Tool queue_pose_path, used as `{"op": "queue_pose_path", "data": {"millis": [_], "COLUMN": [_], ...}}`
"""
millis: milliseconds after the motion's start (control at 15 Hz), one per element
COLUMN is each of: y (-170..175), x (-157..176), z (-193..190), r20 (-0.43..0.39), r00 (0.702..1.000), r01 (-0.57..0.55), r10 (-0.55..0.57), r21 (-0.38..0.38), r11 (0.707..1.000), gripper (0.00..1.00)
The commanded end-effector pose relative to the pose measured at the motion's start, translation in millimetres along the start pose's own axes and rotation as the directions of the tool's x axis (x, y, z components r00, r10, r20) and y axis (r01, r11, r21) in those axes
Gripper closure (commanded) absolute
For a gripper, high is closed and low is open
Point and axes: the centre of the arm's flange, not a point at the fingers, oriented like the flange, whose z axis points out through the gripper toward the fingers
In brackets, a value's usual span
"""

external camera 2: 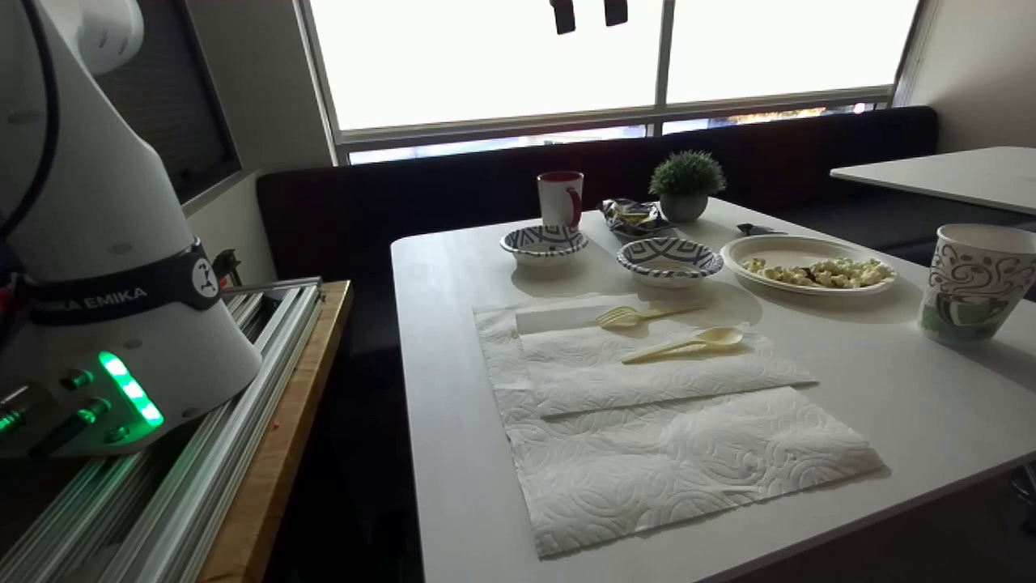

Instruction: Put the plastic fork into the coffee cup

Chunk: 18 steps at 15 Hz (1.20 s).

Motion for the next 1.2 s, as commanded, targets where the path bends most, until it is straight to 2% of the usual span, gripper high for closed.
{"op": "queue_pose_path", "data": {"millis": [0, 333, 533, 733, 1000, 1133], "y": [-7, 0, 1, 6, 28, 48], "x": [38, 63, 72, 72, 67, 71], "z": [48, 117, 158, 199, 237, 252], "r20": [0.033, 0.076, 0.055, 0.034, 0.030, 0.028], "r00": [0.999, 0.993, 0.990, 0.987, 0.977, 0.962], "r01": [-0.027, -0.091, -0.129, -0.154, -0.205, -0.265], "r10": [0.027, 0.090, 0.130, 0.156, 0.209, 0.273], "r21": [0.007, 0.007, -0.009, -0.047, -0.095, -0.153], "r11": [1.000, 0.996, 0.992, 0.987, 0.974, 0.952], "gripper": [0.00, 0.00, 0.00, 0.00, 0.00, 0.00]}}
